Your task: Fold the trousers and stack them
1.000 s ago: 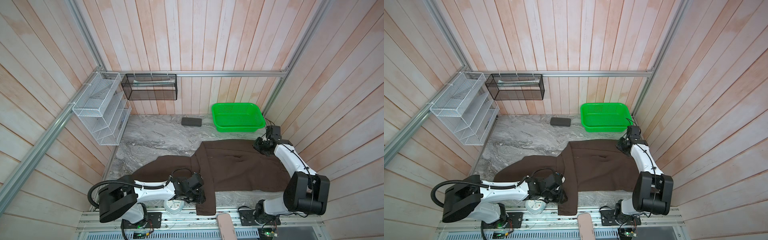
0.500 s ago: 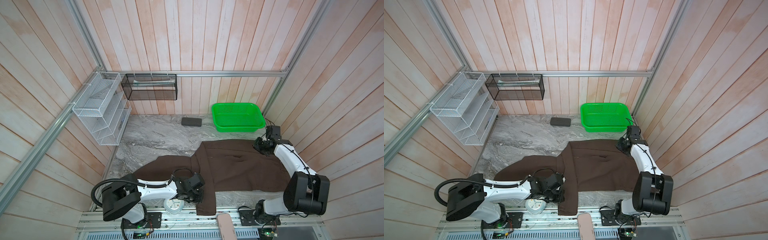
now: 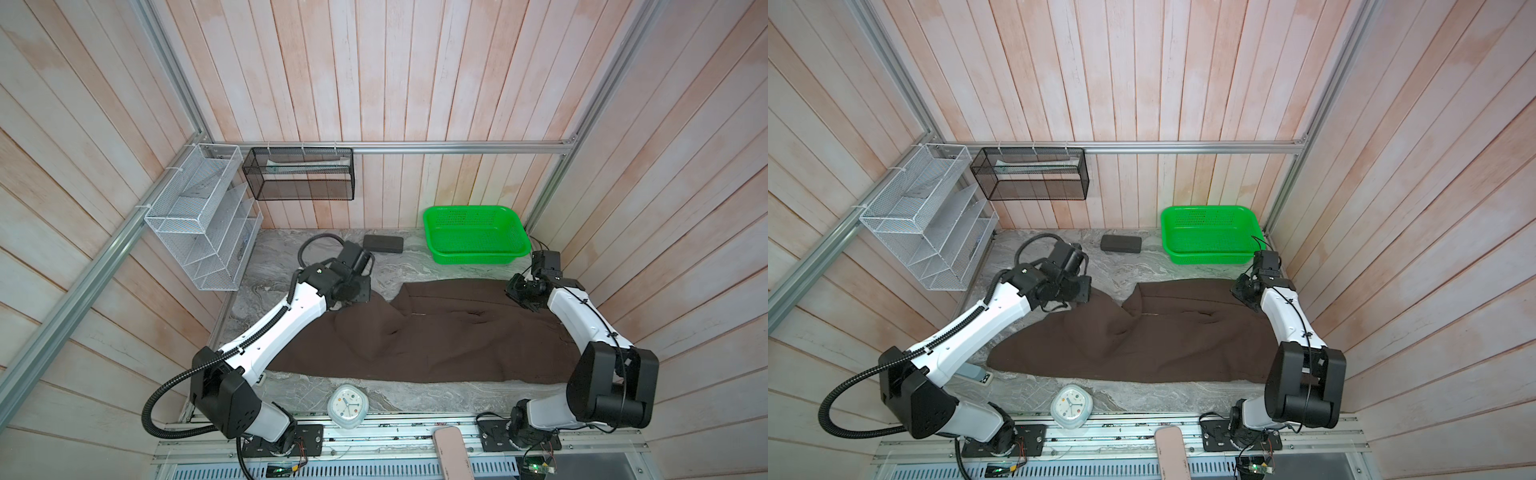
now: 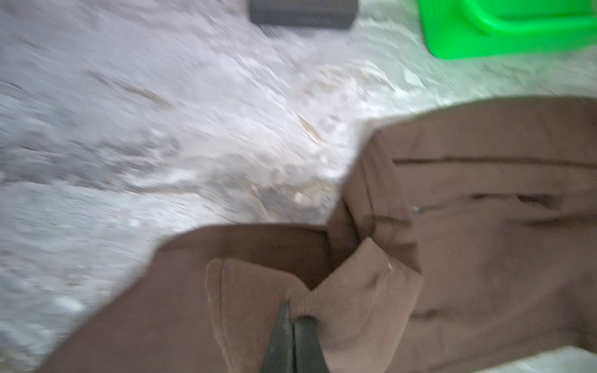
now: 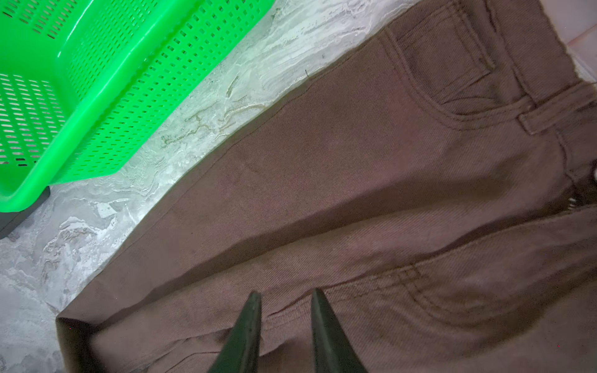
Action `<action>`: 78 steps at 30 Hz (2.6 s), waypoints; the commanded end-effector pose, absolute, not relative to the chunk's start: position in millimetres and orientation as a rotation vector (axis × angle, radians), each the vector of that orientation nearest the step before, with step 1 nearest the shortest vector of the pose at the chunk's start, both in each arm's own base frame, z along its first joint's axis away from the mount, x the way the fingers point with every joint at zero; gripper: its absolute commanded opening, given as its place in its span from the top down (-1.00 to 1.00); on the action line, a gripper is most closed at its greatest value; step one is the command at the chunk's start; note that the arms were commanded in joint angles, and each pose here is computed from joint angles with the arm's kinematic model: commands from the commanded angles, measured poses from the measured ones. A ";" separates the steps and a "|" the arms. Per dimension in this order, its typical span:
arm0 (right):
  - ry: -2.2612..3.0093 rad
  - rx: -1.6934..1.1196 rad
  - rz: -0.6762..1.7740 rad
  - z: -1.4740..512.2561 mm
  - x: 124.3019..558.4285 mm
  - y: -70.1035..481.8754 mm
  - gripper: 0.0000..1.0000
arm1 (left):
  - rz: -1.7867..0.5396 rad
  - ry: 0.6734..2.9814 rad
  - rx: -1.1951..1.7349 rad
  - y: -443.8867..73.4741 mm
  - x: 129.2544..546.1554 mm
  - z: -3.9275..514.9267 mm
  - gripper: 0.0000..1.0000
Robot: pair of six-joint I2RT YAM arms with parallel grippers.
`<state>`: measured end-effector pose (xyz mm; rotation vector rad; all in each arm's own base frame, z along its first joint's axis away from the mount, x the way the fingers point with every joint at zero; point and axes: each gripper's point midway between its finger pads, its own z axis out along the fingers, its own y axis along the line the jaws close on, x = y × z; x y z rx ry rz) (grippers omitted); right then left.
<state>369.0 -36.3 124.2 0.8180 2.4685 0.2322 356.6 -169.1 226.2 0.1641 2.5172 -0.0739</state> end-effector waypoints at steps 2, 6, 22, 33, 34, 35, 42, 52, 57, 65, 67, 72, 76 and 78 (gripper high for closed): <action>2.480 0.797 0.246 123.0 380.6 -30.6 0.44 | 0.397 2.555 0.317 -95.6 389.6 223.5 1.00; 2.501 0.793 0.238 114.1 386.4 -28.3 0.44 | 0.535 2.513 0.236 -54.9 430.7 233.1 1.00; 2.581 0.817 0.155 63.1 408.6 -36.2 0.43 | 0.699 2.508 -0.102 42.1 487.9 217.5 1.00; 2.603 0.845 0.089 39.2 426.0 -45.4 0.44 | 0.698 2.581 -0.043 40.9 555.5 162.2 1.00; 2.608 0.847 0.070 35.9 427.1 -47.5 0.44 | 0.697 2.587 -0.036 41.5 560.5 155.8 1.00; 2.609 0.853 0.050 33.7 428.3 -50.8 0.44 | 0.696 2.594 -0.034 42.6 565.0 149.4 1.00; 2.596 0.878 0.023 25.6 438.0 -60.7 0.43 | 0.699 2.613 -0.028 49.9 575.3 131.2 1.00; 2.550 1.039 -0.062 5.7 443.0 -108.5 0.43 | 0.603 2.629 0.005 45.6 585.7 109.1 0.99; 2.554 1.059 -0.074 2.3 447.2 -115.3 0.43 | 0.554 2.642 0.021 40.4 591.9 101.0 0.55; 2.512 1.069 -0.090 23.0 446.0 -121.3 0.43 | 0.499 2.565 -0.046 40.1 584.3 152.8 -0.14; 2.506 1.066 -0.068 29.1 444.9 -118.0 0.43 | 0.475 2.542 -0.067 38.6 575.7 170.7 -0.17; 2.507 1.010 -0.013 41.1 440.7 -95.8 0.43 | 0.377 2.554 -0.189 47.0 537.0 176.9 -0.23; 2.533 0.954 0.020 41.6 437.7 -73.4 0.43 | 0.311 2.599 -0.430 73.7 503.5 147.9 -0.27; 2.541 0.936 0.037 41.7 437.9 -65.5 0.43 | 0.272 2.613 -0.498 81.2 494.4 130.7 -0.28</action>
